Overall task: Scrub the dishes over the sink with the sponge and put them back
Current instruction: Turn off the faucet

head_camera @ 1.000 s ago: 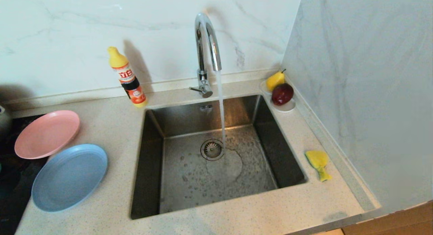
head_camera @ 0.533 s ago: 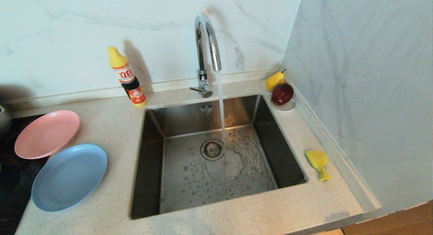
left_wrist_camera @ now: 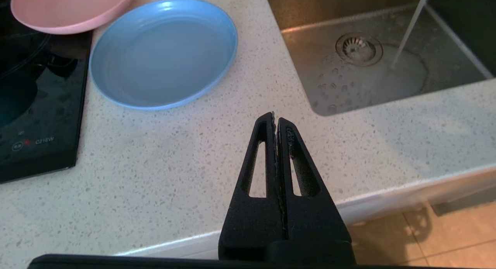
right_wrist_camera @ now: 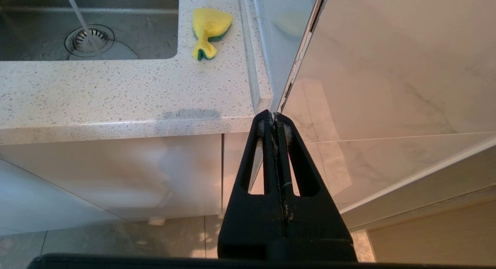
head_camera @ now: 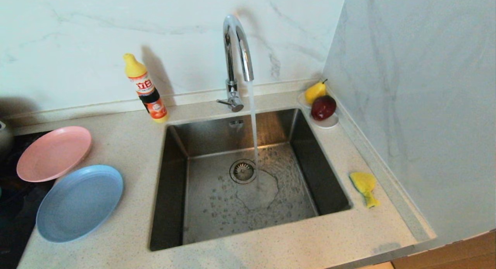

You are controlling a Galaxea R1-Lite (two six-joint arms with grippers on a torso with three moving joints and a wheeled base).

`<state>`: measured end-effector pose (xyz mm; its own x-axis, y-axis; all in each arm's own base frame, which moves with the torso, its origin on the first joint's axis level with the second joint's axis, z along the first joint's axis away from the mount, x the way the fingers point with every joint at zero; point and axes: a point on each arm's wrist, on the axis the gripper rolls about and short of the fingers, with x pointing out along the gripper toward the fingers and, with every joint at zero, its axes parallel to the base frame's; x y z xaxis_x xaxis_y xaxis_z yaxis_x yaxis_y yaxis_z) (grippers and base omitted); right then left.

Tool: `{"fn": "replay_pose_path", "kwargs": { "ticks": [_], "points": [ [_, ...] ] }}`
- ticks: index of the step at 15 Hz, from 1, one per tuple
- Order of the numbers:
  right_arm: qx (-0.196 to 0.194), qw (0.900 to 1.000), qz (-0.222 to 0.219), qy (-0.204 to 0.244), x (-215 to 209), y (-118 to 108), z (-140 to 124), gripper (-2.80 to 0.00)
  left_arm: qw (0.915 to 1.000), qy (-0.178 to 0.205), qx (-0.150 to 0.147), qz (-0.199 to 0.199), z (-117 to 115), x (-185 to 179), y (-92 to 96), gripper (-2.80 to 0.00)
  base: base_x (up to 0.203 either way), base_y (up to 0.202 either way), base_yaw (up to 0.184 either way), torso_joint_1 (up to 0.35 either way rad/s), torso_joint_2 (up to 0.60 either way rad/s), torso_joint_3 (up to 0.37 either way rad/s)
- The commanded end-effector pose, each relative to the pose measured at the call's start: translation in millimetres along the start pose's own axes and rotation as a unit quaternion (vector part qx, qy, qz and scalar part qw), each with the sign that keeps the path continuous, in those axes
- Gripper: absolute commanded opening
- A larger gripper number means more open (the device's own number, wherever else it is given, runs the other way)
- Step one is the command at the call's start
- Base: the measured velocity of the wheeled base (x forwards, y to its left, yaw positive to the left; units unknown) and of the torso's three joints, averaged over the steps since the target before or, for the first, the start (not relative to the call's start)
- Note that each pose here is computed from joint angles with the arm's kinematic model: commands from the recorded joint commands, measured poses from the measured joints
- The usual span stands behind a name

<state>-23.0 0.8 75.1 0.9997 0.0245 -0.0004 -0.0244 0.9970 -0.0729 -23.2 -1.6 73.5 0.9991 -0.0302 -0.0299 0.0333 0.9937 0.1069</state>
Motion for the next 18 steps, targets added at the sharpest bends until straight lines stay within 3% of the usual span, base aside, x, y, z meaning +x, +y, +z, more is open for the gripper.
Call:
{"fn": "replay_pose_path", "kwargs": {
  "ticks": [1,5,7,10,12,14,16,18],
  "points": [
    [0.0,1.0,0.0,0.002,0.2,0.0,-0.1,-2.8,1.0,-0.003,0.003,0.001,0.1,0.4,0.0,-2.8,0.0,0.0,0.0,0.0,0.0,0.0],
    [0.0,1.0,0.0,0.001,0.2,0.0,0.1,-2.8,0.9998,-0.02,0.0,0.001,7.2,-1.3,0.6,-2.8,0.0,0.0,0.0,0.0,0.0,0.0],
    [0.0,1.0,0.0,0.001,0.2,0.0,0.1,-2.8,0.9982,-0.06,-0.001,-0.006,45.4,-12.2,3.7,-2.8,0.0,0.0,0.0,0.0,0.0,0.0],
    [0.0,1.0,0.0,0.001,0.2,0.0,0.1,-2.8,0.9965,-0.054,-0.021,-0.06,125.5,-2.2,10.7,-2.8,0.0,0.0,0.0,0.0,0.0,0.0],
    [0.0,1.0,0.0,0.001,0.2,0.0,0.1,-2.8,0.9937,-0.009,-0.048,-0.1,168.3,34.1,15.6,-2.8,0.0,0.0,0.0,0.0,0.0,0.0],
    [0.0,1.0,0.001,0.001,0.2,0.0,0.1,-2.8,0.9862,0.061,-0.08,-0.131,192.3,92.0,20.0,-2.8,0.0,0.0,0.0,0.0,0.0,0.0],
    [0.0,1.0,0.001,0.001,0.2,0.0,0.1,-2.8,0.9694,0.126,-0.118,-0.174,202.9,157.8,22.6,-2.8,0.0,0.0,0.0,0.0,0.0,0.0],
    [0.0,1.0,0.0,0.001,0.2,0.0,0.1,-2.8,0.9457,0.178,-0.154,-0.225,201.0,215.6,21.6,-2.8,0.0,0.0,0.0,0.0,0.0,0.0]
  ]
}}
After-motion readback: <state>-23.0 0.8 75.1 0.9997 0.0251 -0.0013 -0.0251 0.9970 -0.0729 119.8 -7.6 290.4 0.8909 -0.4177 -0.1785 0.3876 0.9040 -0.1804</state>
